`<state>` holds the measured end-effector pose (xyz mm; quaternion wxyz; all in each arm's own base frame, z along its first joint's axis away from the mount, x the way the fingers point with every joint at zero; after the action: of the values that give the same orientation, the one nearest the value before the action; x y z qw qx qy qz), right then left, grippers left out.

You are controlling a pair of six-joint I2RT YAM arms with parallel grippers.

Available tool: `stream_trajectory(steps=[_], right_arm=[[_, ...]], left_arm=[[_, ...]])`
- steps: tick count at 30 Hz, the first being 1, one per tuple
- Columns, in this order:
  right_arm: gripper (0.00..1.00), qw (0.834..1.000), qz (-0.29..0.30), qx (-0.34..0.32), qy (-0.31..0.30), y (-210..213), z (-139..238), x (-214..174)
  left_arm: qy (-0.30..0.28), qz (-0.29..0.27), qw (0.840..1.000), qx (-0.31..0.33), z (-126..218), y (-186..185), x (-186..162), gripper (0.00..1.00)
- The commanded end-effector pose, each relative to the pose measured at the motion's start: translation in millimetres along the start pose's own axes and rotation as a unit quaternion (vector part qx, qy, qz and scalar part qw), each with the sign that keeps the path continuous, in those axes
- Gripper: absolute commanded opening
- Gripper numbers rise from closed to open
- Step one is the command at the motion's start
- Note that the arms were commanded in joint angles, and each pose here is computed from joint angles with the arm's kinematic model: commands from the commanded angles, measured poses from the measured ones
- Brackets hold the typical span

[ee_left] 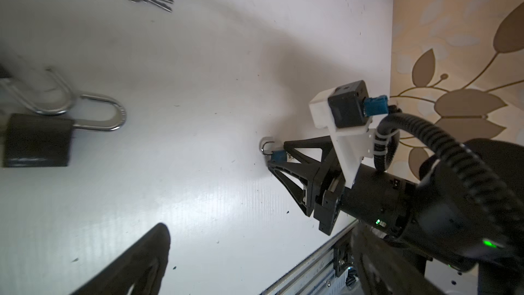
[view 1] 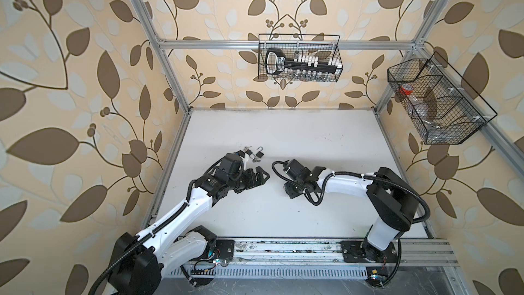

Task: Lock with the key

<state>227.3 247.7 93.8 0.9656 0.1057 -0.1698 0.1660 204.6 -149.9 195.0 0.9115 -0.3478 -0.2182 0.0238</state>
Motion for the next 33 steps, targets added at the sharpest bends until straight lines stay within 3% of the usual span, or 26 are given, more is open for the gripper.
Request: stream_trajectory(steps=[1,4,9,16,33], right_arm=[[0.54,0.998,-0.006,0.064,-0.01,8.6,14.2,-3.3],[0.59,0.993,0.023,0.104,-0.056,14.5,36.5,3.2],[0.6,0.992,0.035,0.046,-0.11,5.6,57.3,18.1],[0.5,0.994,0.102,-0.002,-0.04,1.8,35.1,14.1],[0.51,0.989,0.14,0.026,0.038,6.0,2.4,5.0]], left_arm=[[-0.039,-0.033,0.997,-0.051,1.7,-28.2,20.4,0.99],[-0.048,-0.02,0.998,-0.039,3.0,-25.2,20.9,0.99],[-0.065,0.02,0.997,-0.033,13.0,-9.9,24.0,0.99],[-0.086,0.106,0.989,-0.063,33.1,30.0,29.6,0.99],[-0.087,0.124,0.984,-0.095,39.4,40.3,28.4,0.99]])
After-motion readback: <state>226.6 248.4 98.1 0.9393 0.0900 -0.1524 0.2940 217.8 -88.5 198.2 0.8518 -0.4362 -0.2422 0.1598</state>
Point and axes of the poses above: each gripper's point midway between its finger pads, its own z axis back along the fingers, its own y axis along the line the jaws close on, x = y × z, the point moved 8 cm from there along z, back along the fingers, and after that the axes turned 5 degrees about -z, right-handed, at the moved point
